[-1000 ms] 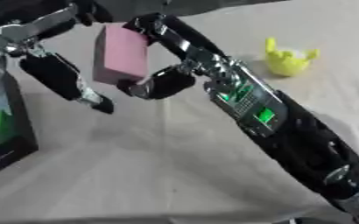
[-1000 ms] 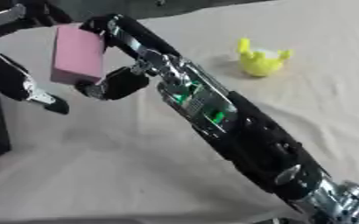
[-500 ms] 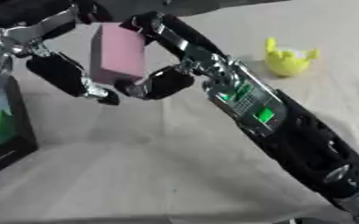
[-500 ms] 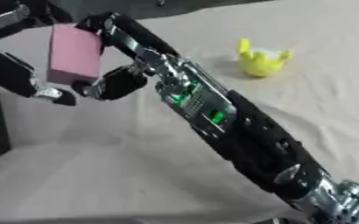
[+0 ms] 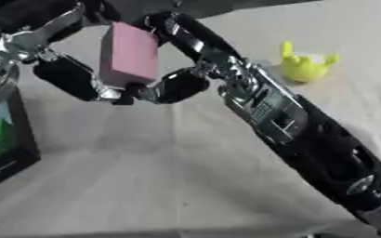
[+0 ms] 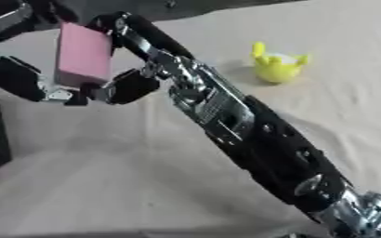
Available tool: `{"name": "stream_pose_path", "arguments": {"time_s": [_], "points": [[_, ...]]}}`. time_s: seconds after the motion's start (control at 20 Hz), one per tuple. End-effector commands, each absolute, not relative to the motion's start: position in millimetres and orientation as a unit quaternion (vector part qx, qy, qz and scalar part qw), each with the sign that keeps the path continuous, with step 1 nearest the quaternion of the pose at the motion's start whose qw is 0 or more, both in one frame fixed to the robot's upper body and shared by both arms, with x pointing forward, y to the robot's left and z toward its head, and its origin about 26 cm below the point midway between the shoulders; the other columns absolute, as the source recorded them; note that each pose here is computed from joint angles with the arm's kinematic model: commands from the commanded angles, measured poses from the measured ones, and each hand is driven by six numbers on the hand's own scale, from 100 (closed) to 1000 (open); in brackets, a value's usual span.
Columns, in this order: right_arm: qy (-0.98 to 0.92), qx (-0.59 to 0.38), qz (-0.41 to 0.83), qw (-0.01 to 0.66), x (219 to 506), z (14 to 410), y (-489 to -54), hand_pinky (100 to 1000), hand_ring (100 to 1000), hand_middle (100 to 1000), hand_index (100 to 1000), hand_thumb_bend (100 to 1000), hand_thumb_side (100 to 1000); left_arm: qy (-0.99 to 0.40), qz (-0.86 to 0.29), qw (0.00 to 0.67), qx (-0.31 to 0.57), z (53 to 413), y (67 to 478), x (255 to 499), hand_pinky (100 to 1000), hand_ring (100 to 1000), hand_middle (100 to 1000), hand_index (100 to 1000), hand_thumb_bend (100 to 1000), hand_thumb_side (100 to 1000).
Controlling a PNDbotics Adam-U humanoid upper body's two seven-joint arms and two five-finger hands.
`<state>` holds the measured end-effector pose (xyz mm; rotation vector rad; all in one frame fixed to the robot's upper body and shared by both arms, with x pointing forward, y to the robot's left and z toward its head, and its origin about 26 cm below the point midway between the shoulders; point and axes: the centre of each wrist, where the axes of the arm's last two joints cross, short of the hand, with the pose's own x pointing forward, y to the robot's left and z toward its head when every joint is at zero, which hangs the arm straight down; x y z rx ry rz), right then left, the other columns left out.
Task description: Pick up the objects with one hand, pass them to the other hand, and then place them into the box on the other side of the table.
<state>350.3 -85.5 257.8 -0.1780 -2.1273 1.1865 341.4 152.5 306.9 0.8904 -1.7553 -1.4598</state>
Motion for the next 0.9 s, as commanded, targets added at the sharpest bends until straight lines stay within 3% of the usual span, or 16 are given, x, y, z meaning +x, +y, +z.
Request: {"name": "stream_pose_path", "arguments": {"time_s": [0.05,0.35,0.9], "points": [[-0.824,-0.058,0.463,0.322,342.5,265.8,-79.4,785,619,469,529,392,100,-0.690,-0.543,0.323,0.353,320.4,153.8,337.3,818,789,749,794,643,333],[-0.823,-0.057,0.465,0.322,342.7,265.0,-79.7,785,618,468,529,393,100,-0.691,-0.541,0.324,0.352,319.1,153.4,337.9,803,768,717,749,547,273],[-0.820,-0.065,0.482,0.303,342.3,262.8,-80.8,784,625,470,530,407,100,-0.689,-0.554,0.316,0.345,321.7,157.7,326.8,812,776,731,749,533,193]]}}
